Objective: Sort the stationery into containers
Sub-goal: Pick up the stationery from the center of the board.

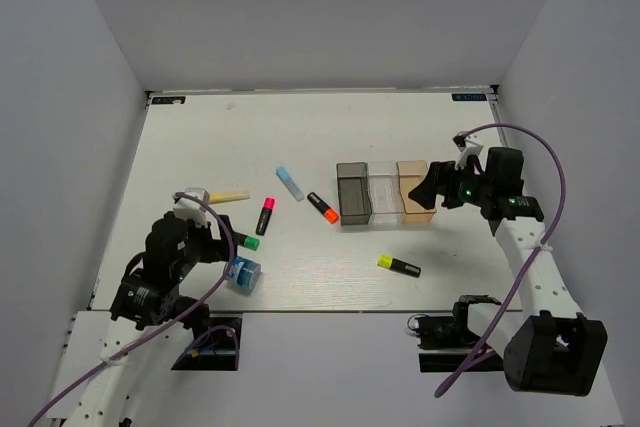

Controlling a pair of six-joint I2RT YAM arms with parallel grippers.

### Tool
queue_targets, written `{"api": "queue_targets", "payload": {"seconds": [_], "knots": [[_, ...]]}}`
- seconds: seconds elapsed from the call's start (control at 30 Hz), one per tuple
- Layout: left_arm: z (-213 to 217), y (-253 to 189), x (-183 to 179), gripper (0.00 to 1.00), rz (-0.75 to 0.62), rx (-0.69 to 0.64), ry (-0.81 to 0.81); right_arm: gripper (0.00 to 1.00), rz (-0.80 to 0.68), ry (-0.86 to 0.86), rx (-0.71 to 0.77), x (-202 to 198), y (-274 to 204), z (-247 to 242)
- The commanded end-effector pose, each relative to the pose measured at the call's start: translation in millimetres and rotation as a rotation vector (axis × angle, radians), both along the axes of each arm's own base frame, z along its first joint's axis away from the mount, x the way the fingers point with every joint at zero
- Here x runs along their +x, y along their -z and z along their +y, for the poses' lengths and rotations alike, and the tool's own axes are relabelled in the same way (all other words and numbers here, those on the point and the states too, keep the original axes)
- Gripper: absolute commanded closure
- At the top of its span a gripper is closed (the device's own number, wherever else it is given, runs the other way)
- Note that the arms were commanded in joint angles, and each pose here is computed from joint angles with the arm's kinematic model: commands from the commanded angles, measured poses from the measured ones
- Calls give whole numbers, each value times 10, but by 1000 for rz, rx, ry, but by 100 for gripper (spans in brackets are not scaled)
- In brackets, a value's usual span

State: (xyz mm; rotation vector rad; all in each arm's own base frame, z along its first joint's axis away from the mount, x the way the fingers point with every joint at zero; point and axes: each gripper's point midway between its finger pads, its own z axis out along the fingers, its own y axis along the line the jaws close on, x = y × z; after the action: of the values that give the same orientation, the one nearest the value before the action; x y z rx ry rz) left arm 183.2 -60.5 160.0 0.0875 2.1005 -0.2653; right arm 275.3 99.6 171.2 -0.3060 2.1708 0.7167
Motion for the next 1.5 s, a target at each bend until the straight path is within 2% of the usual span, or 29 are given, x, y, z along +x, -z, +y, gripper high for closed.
{"api": "queue_targets", "payload": {"seconds": [0.0,0.13,0.23,0.27,0.3,0.33,0.37,0.4,0.43,0.47,0.5,0.53,0.57,0.67,0.7,0.77,0.9,1.07,1.1,1.27,1.47], "knots": [[-78,-154,21,0,-14,-21,38,9,-66,-16,6,11,-141,27],[-129,-161,5,0,3,-33,65,9,-81,-65,3,-57,-157,66],[-175,-167,-33,8,35,-40,92,9,-128,-140,-26,-145,-99,95],[-185,-181,-39,18,42,-41,97,18,-140,-165,-17,-182,-119,128],[-189,-111,-64,26,88,-24,110,57,-145,-170,-18,-191,-129,129],[-216,-97,-84,38,105,-28,125,79,-143,-175,-14,-201,-129,137],[-211,-104,-98,80,118,-23,126,99,-140,-175,-16,-210,-122,135],[-210,-71,-101,98,143,-12,130,100,-143,-176,-19,-206,-127,132],[-194,13,-136,100,197,4,129,100,-138,-175,-20,-207,-122,129],[-196,47,-144,100,221,27,151,89,-130,-181,-24,-231,-108,131],[-219,107,-175,100,262,32,171,26,-128,-202,-32,-242,-95,141],[-233,124,-190,89,275,35,187,10,-124,-209,-34,-247,-102,143],[-220,179,-191,31,299,64,204,10,-120,-232,-24,-285,-109,169],[-201,276,-236,5,387,104,223,10,-118,-237,-23,-287,-116,176],[-193,303,-264,0,414,110,221,10,-107,-236,-23,-284,-99,176],[-208,375,-281,0,465,115,191,10,-100,-236,-22,-288,-108,176],[-273,482,-325,0,462,144,200,10,-89,-237,-18,-302,-126,183],[-339,714,-440,0,525,259,261,10,-89,-239,-7,-307,-139,195],[-320,714,-421,0,499,317,264,10,-91,-242,-4,-308,-161,203],[-155,826,-350,0,491,453,145,10,-91,-244,0,-319,-163,203],[-136,1028,-339,0,488,448,100,10,-96,-249,5,-337,-183,214]]}}
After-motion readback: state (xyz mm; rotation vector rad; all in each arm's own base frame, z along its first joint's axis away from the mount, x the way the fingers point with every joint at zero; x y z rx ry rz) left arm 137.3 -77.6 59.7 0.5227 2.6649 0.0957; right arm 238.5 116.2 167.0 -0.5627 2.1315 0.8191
